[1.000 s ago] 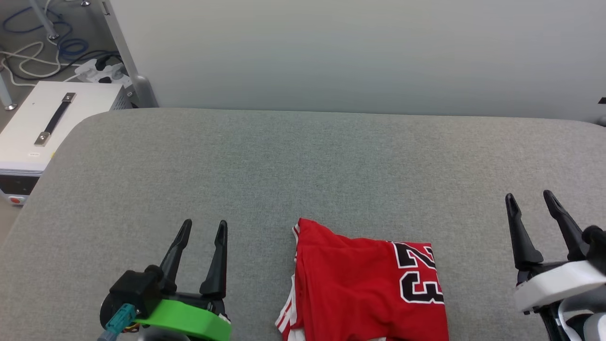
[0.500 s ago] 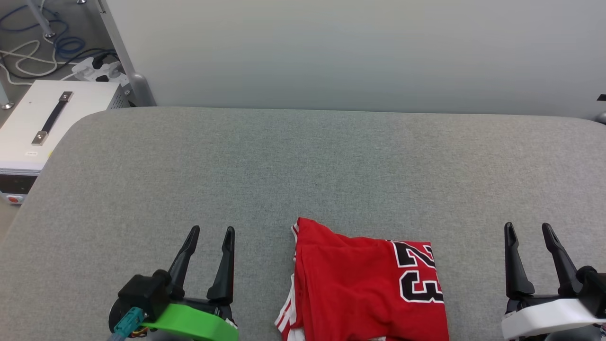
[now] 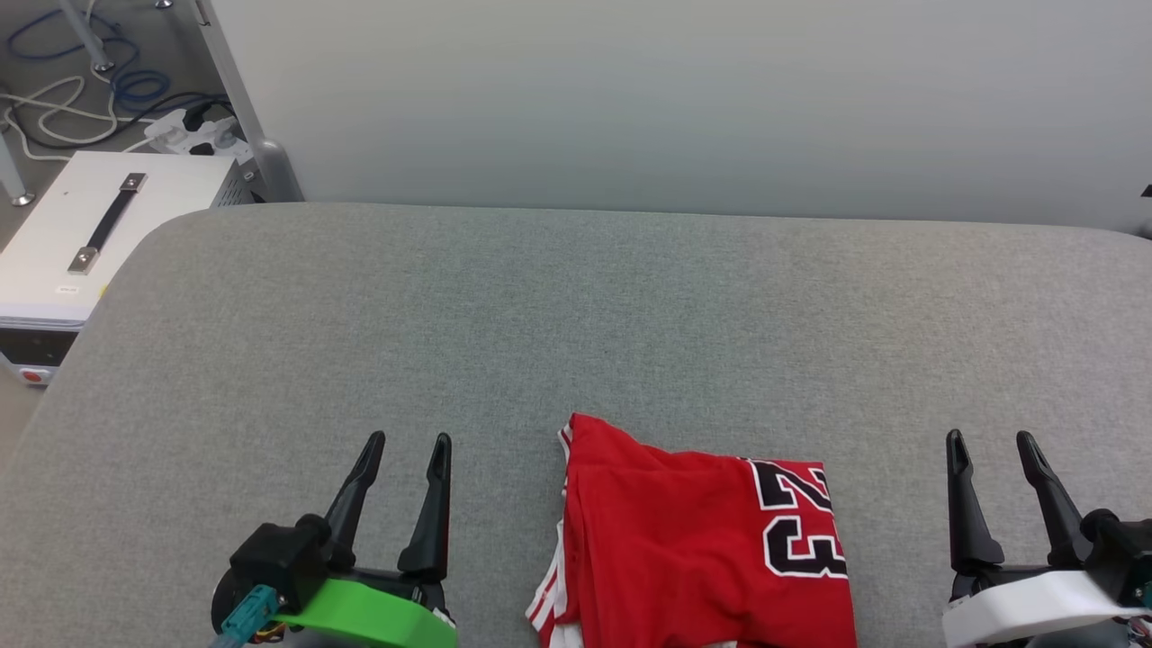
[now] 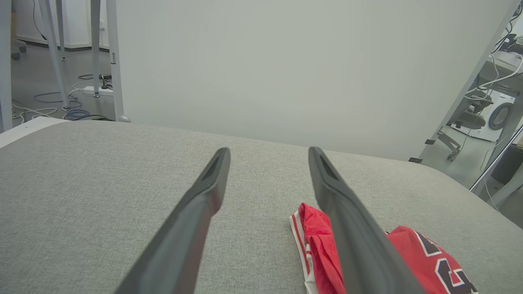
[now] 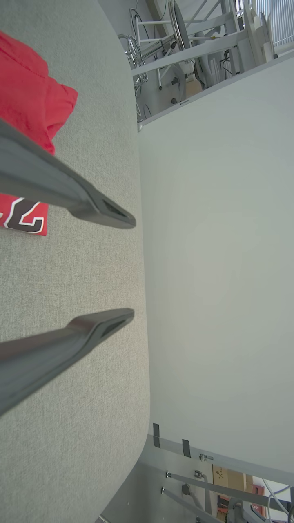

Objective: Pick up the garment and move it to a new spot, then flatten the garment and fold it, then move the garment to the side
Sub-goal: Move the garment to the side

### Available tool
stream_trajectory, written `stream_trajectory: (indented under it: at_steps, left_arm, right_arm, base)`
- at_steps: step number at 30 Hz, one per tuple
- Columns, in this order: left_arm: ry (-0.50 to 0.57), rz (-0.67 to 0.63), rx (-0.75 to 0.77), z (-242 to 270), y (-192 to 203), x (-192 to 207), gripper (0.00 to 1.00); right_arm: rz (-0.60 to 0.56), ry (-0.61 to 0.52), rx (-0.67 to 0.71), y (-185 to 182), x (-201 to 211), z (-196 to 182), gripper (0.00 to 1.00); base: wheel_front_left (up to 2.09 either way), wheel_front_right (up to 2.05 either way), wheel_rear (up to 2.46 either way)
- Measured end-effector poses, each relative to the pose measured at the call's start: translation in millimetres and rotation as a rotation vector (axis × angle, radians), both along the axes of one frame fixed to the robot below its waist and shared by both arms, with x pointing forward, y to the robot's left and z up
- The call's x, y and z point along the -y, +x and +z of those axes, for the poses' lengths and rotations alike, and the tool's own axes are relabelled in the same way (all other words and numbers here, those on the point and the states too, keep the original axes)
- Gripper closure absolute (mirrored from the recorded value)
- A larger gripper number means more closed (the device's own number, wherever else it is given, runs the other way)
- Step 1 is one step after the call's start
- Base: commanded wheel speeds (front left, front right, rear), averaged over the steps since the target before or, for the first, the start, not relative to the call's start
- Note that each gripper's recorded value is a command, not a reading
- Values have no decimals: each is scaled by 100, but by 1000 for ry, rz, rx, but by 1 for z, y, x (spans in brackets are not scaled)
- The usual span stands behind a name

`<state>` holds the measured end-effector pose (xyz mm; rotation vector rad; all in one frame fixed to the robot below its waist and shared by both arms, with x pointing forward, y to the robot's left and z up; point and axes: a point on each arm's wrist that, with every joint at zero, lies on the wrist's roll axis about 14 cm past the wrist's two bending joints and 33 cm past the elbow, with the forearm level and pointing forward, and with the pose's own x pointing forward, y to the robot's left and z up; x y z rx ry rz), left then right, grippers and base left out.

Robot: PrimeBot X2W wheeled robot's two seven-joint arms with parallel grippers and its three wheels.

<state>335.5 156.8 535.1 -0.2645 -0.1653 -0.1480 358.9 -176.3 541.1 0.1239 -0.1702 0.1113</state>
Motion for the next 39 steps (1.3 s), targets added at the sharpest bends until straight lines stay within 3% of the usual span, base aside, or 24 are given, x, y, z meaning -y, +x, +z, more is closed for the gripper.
stream_trajectory:
  at_steps: [11,17,28,39]
  left_arm:
    - [0,4,-18,-5,1,-1,0]
    - [-1,8,-34,-10,3,-2,0]
    - [2,8,-63,-19,14,-2,0]
    - [9,36,-84,-24,19,-10,0]
  right_arm:
    - [37,1,-89,7,-8,-14,0]
    - [140,-18,-304,14,-27,-33,0]
    - [289,-62,-898,-2,-50,-93,0]
    - [318,-128,-1101,6,-70,-126,0]
  base:
    - [0,0,0]
    - [0,0,0]
    - [0,0,0]
    - [0,0,0]
